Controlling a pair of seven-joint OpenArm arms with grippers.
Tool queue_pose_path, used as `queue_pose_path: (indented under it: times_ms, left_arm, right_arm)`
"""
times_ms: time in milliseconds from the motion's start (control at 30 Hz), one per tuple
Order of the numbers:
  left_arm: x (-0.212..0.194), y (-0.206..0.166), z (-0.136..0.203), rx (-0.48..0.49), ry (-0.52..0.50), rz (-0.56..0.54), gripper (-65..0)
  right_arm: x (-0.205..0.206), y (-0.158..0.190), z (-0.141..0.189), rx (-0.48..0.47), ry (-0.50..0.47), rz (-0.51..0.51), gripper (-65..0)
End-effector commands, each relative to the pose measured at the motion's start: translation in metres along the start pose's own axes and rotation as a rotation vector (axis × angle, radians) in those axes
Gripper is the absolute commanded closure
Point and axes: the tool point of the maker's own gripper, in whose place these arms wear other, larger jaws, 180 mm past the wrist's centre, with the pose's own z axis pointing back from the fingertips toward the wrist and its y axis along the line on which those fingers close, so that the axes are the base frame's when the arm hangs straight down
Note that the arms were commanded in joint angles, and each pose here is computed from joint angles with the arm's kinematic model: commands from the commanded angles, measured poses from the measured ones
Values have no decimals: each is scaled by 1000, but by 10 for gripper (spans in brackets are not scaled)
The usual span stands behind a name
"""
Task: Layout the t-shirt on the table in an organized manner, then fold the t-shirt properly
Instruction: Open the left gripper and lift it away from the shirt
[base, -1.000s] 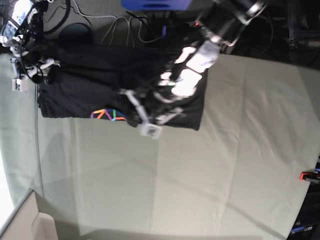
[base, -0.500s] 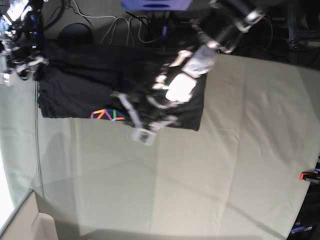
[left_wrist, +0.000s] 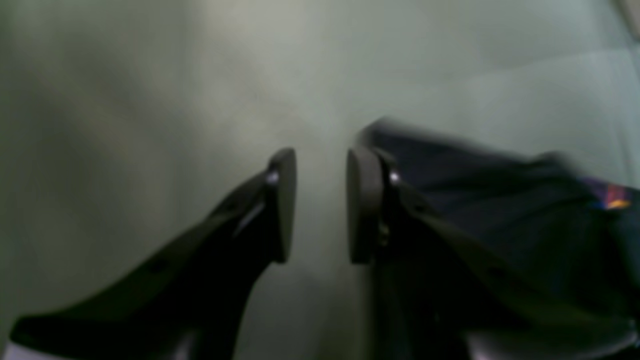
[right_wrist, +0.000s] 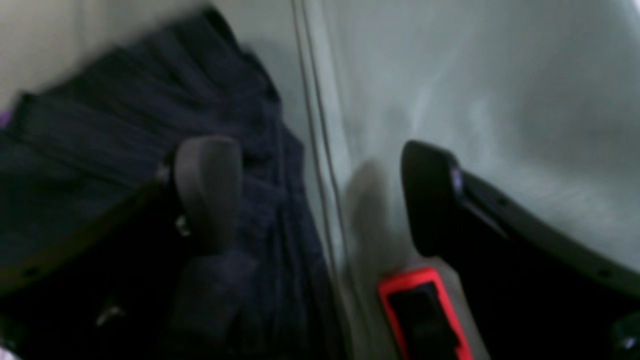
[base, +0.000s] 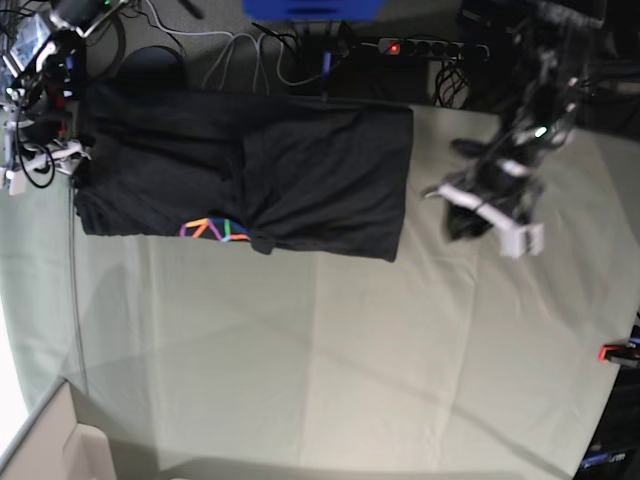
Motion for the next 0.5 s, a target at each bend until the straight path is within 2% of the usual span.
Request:
queue_pose_path:
  times_ms: [0,133,200,300,467]
  left_arm:
    - [18,13,6,25,-64,8,-172]
    - [22,66,27,159,-92,50,-172]
    - [30,80,32,194,-115,60,-172]
    - [35,91,34,221,-131,75,-172]
    - [44,89,31,215,-150,76,-172]
  right_arm:
    - [18,-7,-2,-2,-51,-2,-519]
    - [4,-5,-11,16,-12,-39,-520]
    - [1,0,-12,26,-10,-47,-520]
    - [-11,24,-17,68,11,-50,-520]
    - [-25,37,-15,88,31,-56,-520]
